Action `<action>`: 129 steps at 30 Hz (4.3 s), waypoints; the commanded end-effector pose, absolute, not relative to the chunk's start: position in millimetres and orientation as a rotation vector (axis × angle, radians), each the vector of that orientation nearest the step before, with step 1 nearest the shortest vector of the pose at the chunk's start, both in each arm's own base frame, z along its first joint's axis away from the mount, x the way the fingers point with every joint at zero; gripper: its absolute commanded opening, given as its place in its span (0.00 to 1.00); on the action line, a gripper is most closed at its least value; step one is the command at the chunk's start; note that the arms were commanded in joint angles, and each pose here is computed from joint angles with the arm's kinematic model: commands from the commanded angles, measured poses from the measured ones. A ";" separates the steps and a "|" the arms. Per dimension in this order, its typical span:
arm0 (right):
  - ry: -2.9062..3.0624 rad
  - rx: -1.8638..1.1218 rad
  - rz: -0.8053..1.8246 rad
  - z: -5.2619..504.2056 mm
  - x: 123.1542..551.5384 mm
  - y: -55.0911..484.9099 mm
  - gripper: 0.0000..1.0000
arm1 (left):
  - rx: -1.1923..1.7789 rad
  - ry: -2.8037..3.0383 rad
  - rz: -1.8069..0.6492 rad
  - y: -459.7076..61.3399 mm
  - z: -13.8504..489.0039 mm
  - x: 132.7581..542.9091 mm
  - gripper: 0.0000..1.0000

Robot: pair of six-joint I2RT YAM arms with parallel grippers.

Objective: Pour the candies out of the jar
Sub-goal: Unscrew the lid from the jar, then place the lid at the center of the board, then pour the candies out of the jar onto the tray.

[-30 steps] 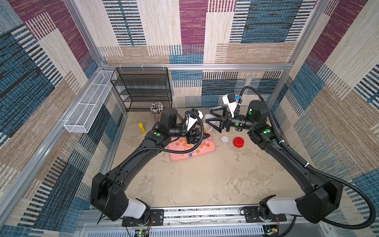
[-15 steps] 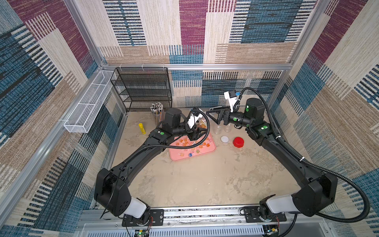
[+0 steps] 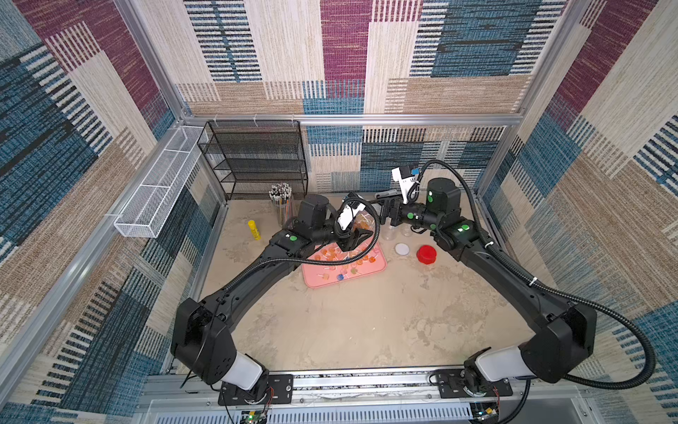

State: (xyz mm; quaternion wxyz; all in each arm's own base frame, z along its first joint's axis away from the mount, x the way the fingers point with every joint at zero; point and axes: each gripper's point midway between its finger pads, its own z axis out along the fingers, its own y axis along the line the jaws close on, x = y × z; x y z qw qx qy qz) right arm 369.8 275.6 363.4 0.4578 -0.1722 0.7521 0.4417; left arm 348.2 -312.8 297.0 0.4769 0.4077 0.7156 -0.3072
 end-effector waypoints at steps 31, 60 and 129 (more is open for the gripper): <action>1.523 -0.883 1.203 410.7 306.1 266.3 0.40 | 1.285 1.476 -1.228 -318.8 340.5 278.7 0.00; 1.591 -0.703 1.031 400.6 339.3 245.9 0.43 | 1.173 1.573 -1.076 -315.6 320.2 308.4 0.00; 1.944 0.272 0.401 190.4 412.6 79.3 1.00 | 1.095 2.258 -0.424 -260.7 154.0 370.3 0.00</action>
